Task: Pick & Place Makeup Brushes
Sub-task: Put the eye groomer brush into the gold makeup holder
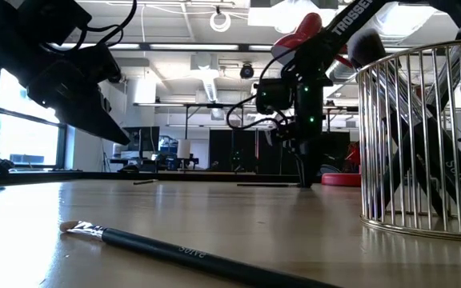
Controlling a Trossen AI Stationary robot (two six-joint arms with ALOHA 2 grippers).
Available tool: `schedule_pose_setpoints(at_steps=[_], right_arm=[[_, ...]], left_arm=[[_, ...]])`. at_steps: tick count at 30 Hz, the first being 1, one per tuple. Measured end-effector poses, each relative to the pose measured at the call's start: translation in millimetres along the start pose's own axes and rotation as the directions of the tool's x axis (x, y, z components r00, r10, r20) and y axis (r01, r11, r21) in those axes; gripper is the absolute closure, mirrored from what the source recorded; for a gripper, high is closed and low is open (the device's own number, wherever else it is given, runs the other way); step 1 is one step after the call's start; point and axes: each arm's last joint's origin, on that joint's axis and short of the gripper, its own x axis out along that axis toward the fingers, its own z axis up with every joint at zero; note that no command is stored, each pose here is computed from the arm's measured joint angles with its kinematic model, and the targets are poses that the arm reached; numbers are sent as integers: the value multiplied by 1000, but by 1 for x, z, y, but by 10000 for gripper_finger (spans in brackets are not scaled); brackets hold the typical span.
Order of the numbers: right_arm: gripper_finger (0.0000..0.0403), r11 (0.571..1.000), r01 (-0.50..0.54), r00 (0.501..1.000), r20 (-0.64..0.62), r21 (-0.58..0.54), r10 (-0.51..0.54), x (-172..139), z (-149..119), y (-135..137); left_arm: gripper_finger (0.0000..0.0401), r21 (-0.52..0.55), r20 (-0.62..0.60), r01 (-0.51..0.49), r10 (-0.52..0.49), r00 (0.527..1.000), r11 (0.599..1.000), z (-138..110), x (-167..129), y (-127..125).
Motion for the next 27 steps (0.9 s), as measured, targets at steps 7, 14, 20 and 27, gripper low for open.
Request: schedule_pose_setpoints(at_steps=[7,14,20,27], right_arm=[[379,995,80,996,-43,-56,-83,-1,7,20],[397,997,69,997,-38,-29,-70,-17,23,41],[402,998,66,995,75,-14,-64,-49,45,57],[403,997,69,981,180,17,-71,-83,69,81]], left_arm=[[401,0,1,0,0,1000,1000,0,0,0],[401,-2,7,3,-3,1000,1000,1,0,0],[401,-4,13,9,-9,1000,1000,1,0,-1],[394,-3,78,28,-28,997,1000,9,0,-3]])
